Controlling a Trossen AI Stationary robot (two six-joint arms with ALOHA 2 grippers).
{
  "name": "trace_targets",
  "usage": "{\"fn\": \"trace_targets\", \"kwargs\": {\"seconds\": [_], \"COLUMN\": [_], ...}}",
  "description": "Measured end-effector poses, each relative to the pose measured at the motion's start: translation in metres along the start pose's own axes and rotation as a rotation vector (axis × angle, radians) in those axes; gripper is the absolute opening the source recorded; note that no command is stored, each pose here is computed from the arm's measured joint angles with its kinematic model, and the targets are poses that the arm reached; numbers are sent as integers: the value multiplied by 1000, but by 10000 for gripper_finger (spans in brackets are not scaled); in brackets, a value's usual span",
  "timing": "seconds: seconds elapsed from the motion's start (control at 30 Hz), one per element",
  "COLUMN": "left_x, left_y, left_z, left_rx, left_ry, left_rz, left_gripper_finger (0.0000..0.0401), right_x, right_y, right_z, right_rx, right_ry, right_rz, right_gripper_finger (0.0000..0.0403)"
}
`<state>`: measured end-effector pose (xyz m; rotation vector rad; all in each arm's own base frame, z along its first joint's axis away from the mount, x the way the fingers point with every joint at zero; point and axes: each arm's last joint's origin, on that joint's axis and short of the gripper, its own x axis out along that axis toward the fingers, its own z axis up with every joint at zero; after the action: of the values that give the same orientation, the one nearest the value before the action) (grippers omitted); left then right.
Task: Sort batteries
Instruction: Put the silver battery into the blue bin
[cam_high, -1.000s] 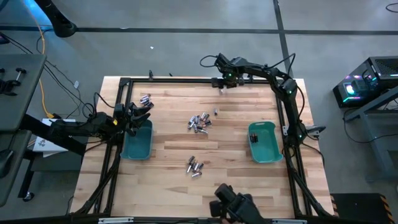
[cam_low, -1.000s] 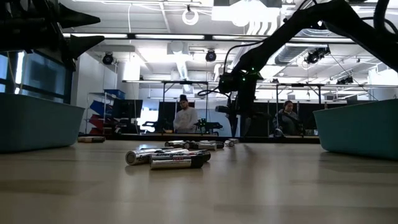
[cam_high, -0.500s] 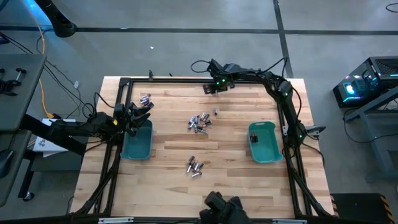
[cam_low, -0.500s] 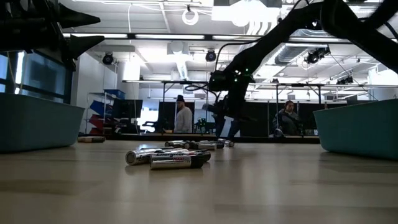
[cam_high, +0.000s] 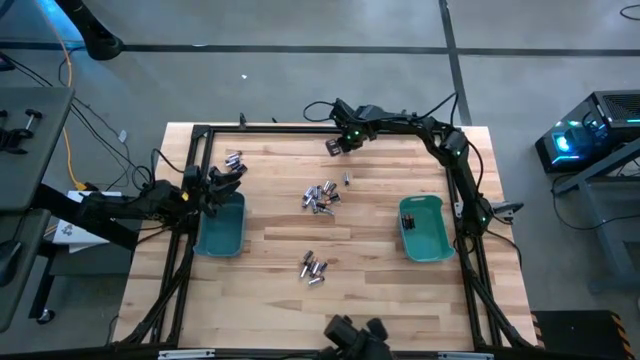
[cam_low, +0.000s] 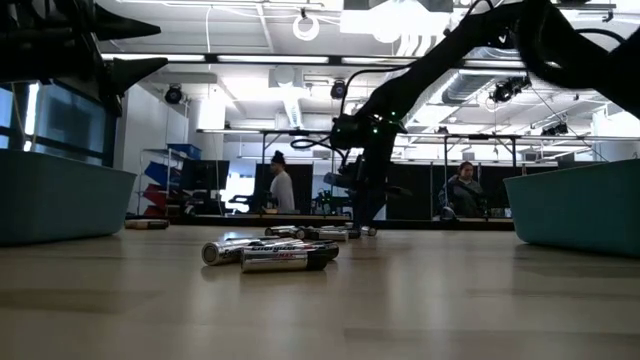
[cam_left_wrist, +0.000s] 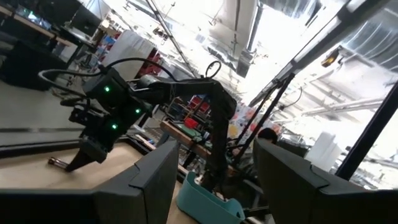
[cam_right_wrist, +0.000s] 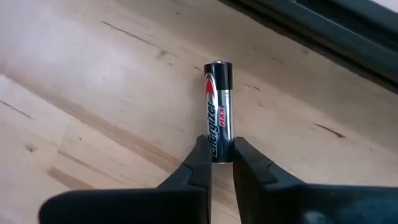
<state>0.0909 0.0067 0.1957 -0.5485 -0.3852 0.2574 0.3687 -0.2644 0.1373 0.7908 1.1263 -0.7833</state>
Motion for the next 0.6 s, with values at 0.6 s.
{"fn": "trace_targets", "kwargs": {"seconds": [0.6], "left_x": [-2], "left_y": [-3], "left_z": [20], "left_rx": [-502], "left_ry": [-269], "left_rz": [30], "left_gripper_finger": [202], "right_x": [-168], "right_y": [53], "right_z": [-29], "right_rx": [-497], "right_ry": [-291], "right_rz": [406], "right_gripper_finger": [15]}}
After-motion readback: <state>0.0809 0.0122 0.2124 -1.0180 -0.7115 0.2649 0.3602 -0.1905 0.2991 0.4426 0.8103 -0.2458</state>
